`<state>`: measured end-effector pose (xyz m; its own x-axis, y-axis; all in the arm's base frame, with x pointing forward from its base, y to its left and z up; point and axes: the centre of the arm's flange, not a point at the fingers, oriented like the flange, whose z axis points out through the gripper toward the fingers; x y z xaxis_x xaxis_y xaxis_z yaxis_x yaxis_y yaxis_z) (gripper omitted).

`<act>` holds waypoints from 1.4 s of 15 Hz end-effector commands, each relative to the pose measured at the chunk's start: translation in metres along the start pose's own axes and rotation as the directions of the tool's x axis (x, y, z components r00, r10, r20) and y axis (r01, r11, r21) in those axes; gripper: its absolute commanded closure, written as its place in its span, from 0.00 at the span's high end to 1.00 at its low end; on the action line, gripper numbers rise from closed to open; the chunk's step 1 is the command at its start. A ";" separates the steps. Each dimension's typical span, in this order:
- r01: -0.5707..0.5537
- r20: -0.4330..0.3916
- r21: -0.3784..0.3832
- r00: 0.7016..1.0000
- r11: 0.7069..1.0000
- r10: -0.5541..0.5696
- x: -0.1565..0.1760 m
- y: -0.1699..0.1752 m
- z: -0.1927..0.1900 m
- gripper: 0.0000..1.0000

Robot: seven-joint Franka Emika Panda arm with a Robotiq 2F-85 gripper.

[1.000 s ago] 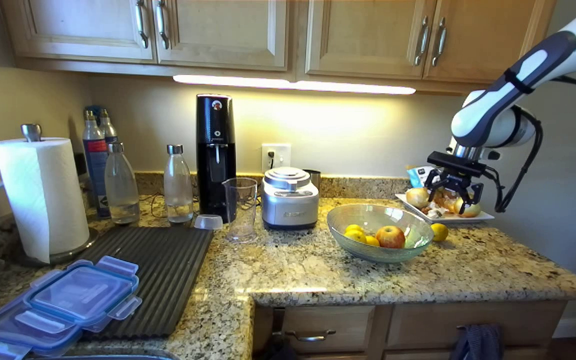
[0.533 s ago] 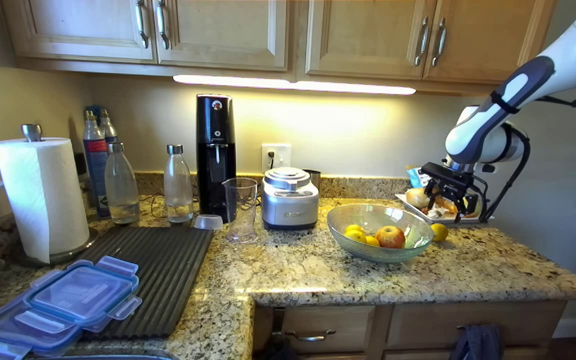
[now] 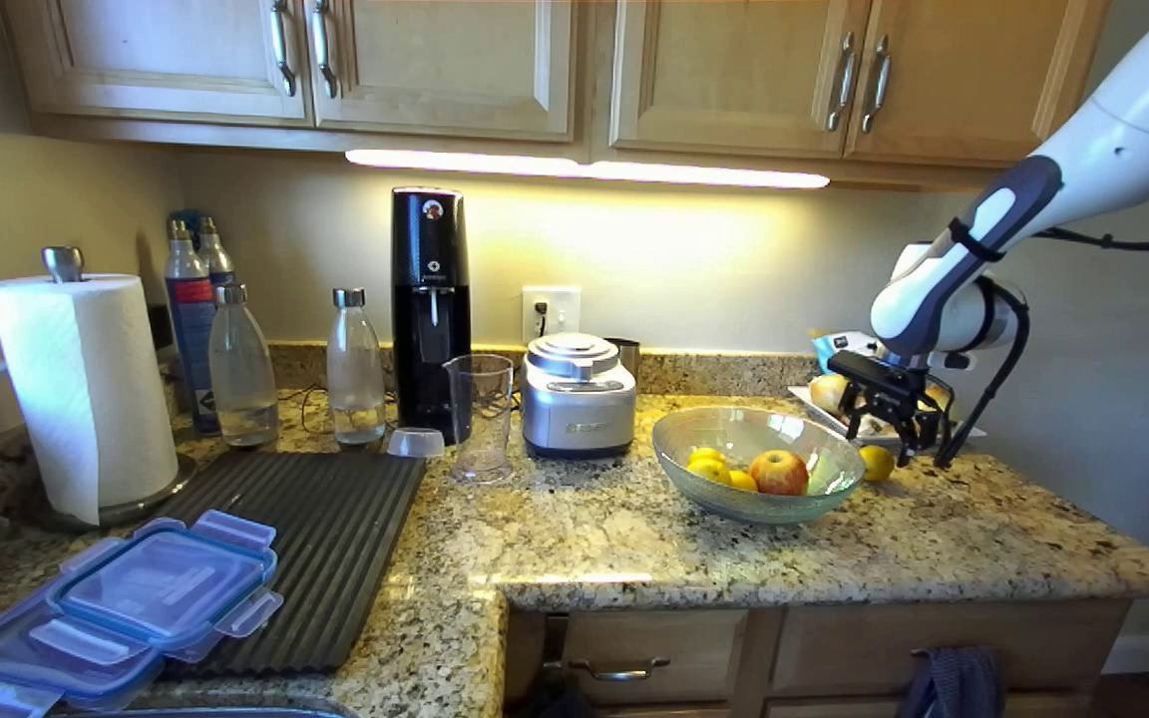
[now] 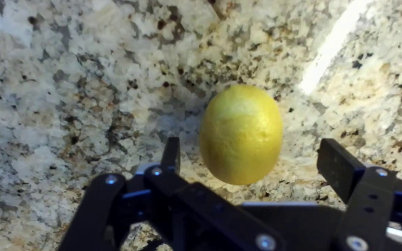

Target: Pick up the mango and put it in the bowl

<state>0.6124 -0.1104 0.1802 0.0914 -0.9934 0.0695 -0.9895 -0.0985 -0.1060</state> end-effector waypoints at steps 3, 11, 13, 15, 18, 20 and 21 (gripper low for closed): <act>-0.043 0.003 -0.033 0.999 0.999 0.043 0.002 -0.006 0.017 1.00; -0.049 0.007 -0.033 0.999 0.998 0.049 0.005 -0.008 0.023 0.42; -0.039 0.009 -0.032 0.999 0.999 0.039 0.004 -0.008 0.018 0.32; -0.021 0.011 -0.025 1.000 0.999 0.021 0.003 -0.008 0.005 0.31; 0.040 0.055 -0.020 0.998 0.999 -0.039 0.002 -0.005 -0.026 0.30; 0.089 0.064 -0.015 0.994 0.996 -0.088 0.000 -0.002 -0.057 0.30; 0.112 0.061 -0.012 0.992 0.994 -0.111 -0.003 -0.001 -0.075 0.30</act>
<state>0.6285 -0.1083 0.1943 0.1541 -0.9869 0.0478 -0.9834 -0.1579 -0.0895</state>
